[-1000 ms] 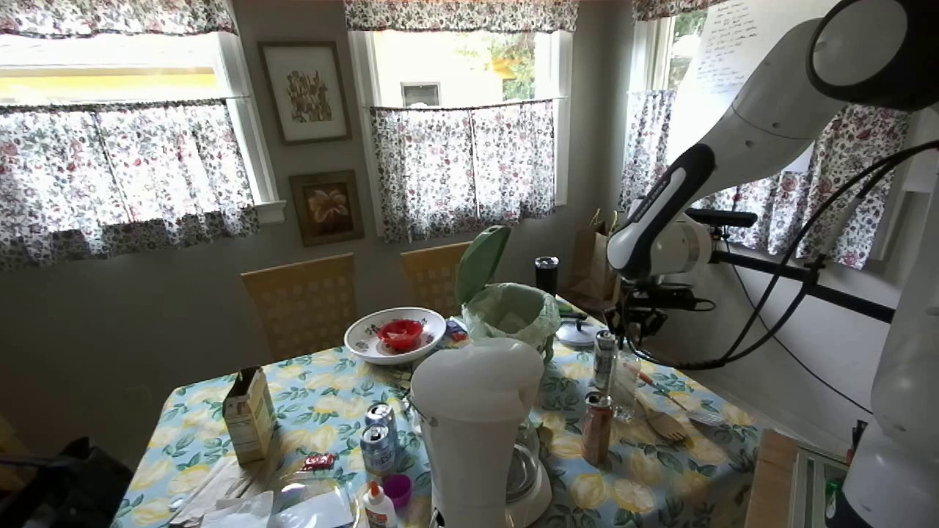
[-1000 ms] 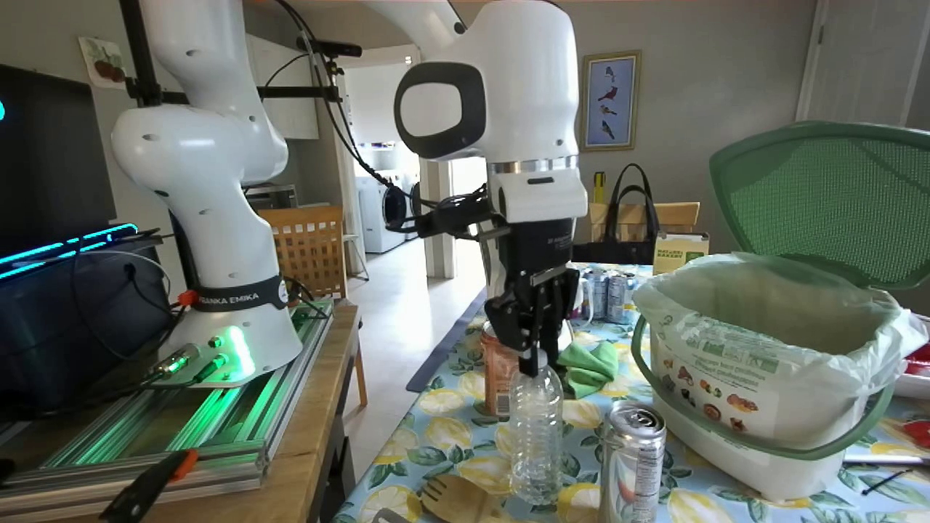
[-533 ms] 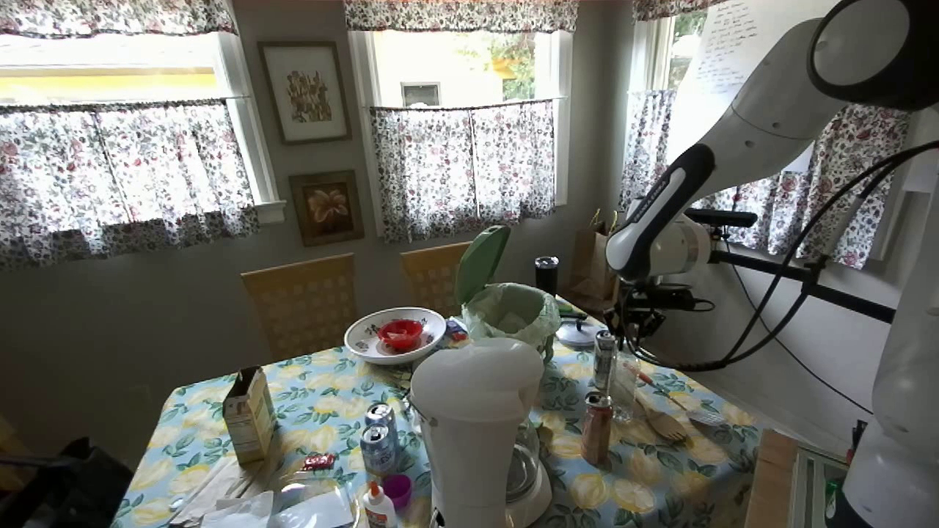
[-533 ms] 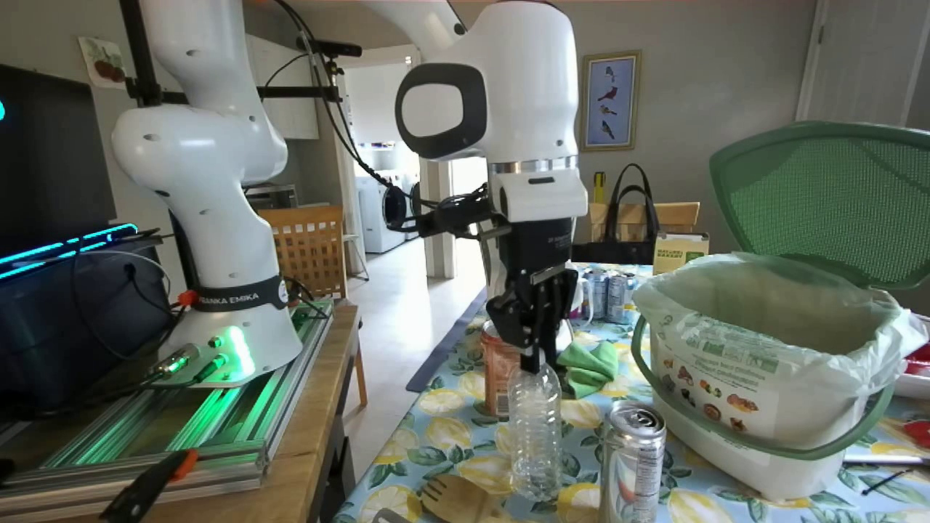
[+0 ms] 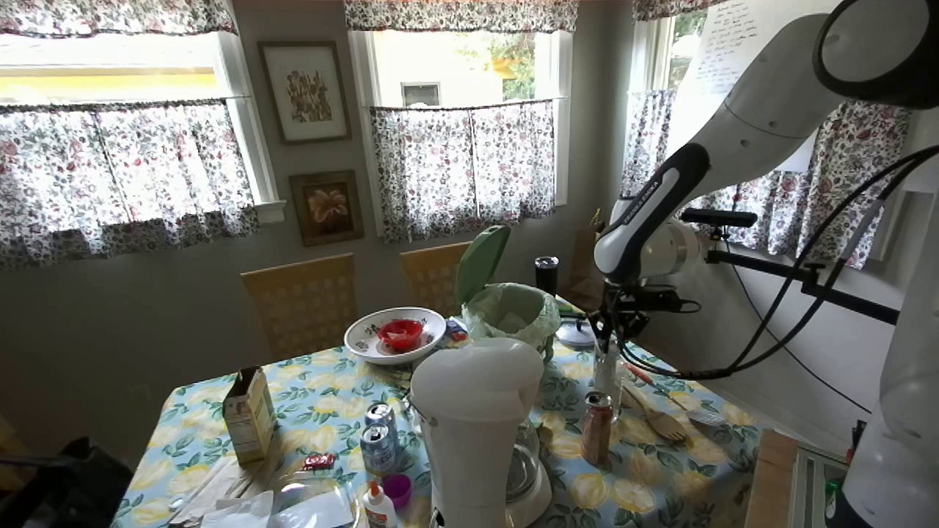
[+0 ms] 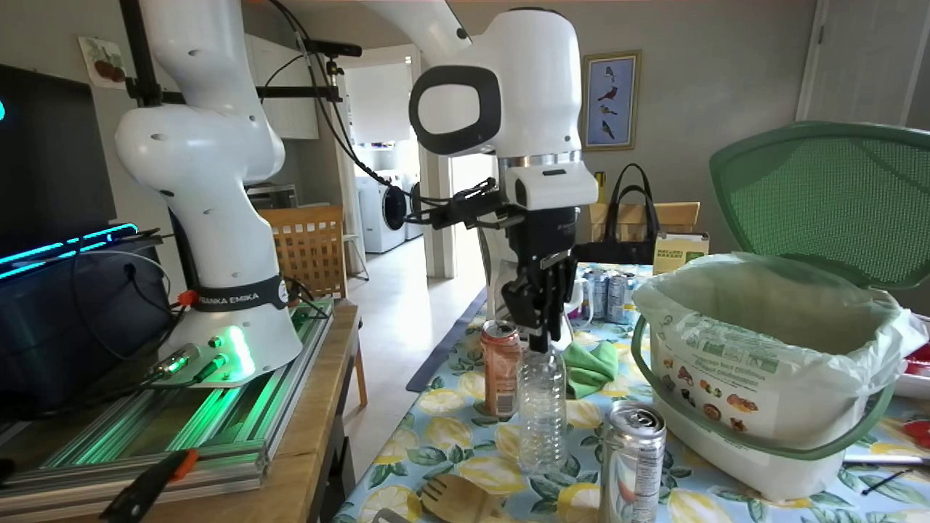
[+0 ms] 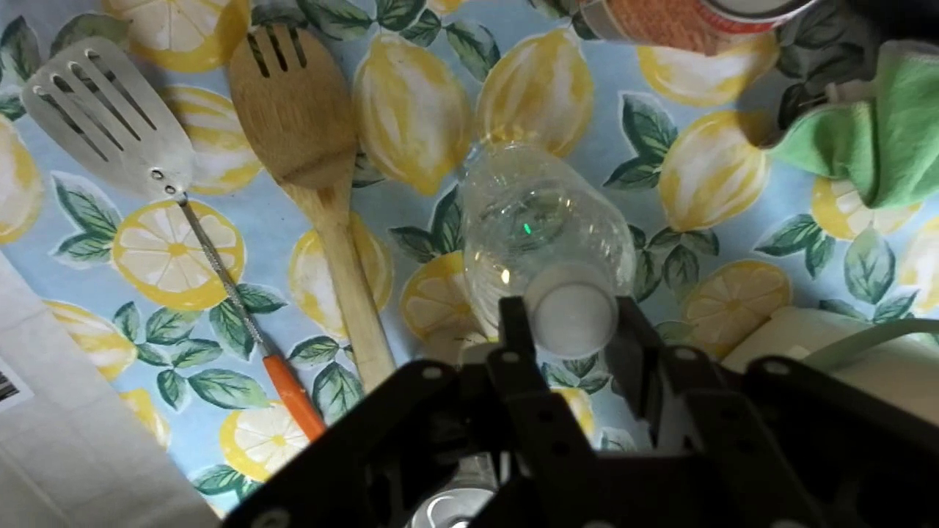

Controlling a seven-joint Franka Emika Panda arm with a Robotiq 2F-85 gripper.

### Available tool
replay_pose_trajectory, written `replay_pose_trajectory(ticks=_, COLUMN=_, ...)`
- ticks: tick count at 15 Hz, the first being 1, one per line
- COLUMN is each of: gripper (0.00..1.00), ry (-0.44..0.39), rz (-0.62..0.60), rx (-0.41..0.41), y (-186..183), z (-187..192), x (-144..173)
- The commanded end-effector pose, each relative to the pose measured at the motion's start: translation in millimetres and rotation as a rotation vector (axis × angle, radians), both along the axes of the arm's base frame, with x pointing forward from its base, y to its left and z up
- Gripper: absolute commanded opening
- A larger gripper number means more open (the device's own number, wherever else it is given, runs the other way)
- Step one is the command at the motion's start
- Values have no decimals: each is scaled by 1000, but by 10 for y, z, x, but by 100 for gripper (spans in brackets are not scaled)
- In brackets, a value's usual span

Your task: Put the bottle and two cans in a straight line

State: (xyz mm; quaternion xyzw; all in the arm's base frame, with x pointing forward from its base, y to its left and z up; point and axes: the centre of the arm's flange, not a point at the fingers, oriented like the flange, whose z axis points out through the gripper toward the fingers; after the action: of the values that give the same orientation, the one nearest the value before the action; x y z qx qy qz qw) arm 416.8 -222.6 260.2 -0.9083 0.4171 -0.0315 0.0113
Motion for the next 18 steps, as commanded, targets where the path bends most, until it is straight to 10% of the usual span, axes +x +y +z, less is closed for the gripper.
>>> replay_pose_trajectory(ticks=1, gripper=8, ry=1, rz=58, rx=-14, y=204, z=46, x=-22)
replay_pose_trajectory(ticks=18, gripper=8, ry=-1, rz=139, rx=-23, y=487, z=16, x=-29)
